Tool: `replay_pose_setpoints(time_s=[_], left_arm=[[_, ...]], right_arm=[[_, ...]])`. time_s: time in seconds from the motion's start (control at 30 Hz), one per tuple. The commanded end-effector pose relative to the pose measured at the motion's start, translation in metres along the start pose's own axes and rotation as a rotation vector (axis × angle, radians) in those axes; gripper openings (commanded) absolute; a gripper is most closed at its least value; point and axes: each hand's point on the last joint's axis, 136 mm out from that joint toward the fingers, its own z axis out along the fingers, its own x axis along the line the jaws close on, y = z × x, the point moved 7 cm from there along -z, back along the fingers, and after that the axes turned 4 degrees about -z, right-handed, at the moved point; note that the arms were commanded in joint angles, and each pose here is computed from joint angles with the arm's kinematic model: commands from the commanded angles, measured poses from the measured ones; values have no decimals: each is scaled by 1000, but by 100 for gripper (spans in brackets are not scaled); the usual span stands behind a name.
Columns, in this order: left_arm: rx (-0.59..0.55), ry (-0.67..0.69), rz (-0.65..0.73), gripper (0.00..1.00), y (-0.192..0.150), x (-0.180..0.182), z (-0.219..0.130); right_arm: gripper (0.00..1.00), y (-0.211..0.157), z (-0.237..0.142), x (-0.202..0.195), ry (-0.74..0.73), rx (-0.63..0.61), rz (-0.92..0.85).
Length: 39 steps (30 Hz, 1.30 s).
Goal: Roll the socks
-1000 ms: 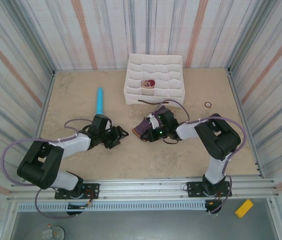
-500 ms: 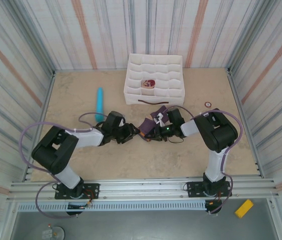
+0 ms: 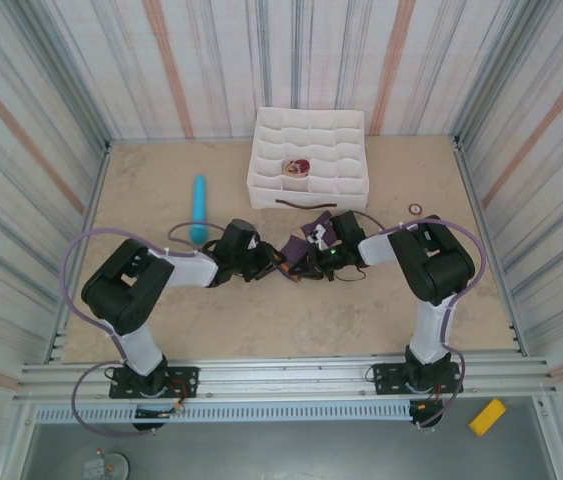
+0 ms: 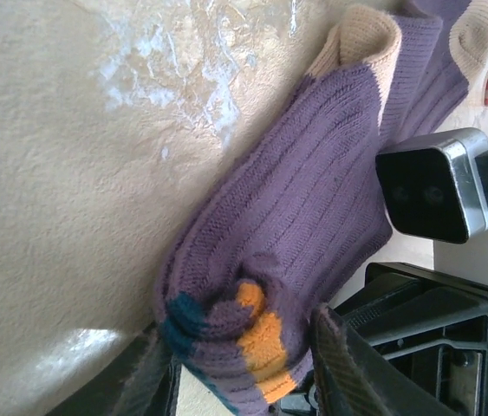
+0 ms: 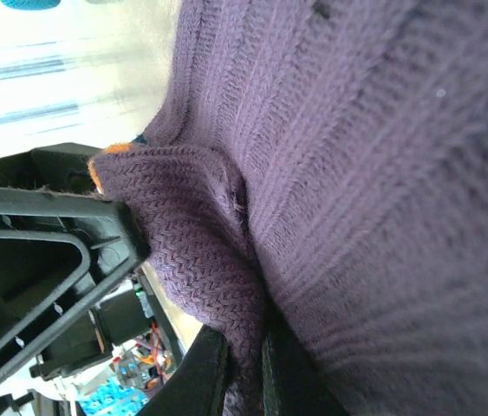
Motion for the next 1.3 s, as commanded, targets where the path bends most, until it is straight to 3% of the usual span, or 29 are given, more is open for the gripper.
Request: replay_pose_setpoints(time_s=[0.0, 0.23, 0.37, 0.63, 0.7, 0.87, 1.07, 1.27], left_arm=[[-3, 52, -22, 40, -2, 8, 6], [14, 102, -44, 38, -3, 16, 12], [38, 144, -47, 24, -3, 20, 15], [92, 198, -29, 9, 8, 27, 3], [112, 202, -15, 8, 12, 25, -3], [164, 231, 10, 8, 19, 21, -17], [235, 243, -4, 8, 21, 23, -21], [267, 250, -13, 7, 22, 27, -21]], right_arm=[[0, -6, 1, -31, -178, -22, 142], [0, -1, 1, -28, -180, -31, 126], [0, 1, 1, -25, -182, -43, 97], [28, -1, -14, -1, -218, -105, -100], [39, -3, -20, 12, -236, -125, -178], [51, -17, -29, 50, -395, -162, -444], [55, -48, -14, 88, -672, -210, -870], [55, -70, 15, 99, -876, -229, -1149]])
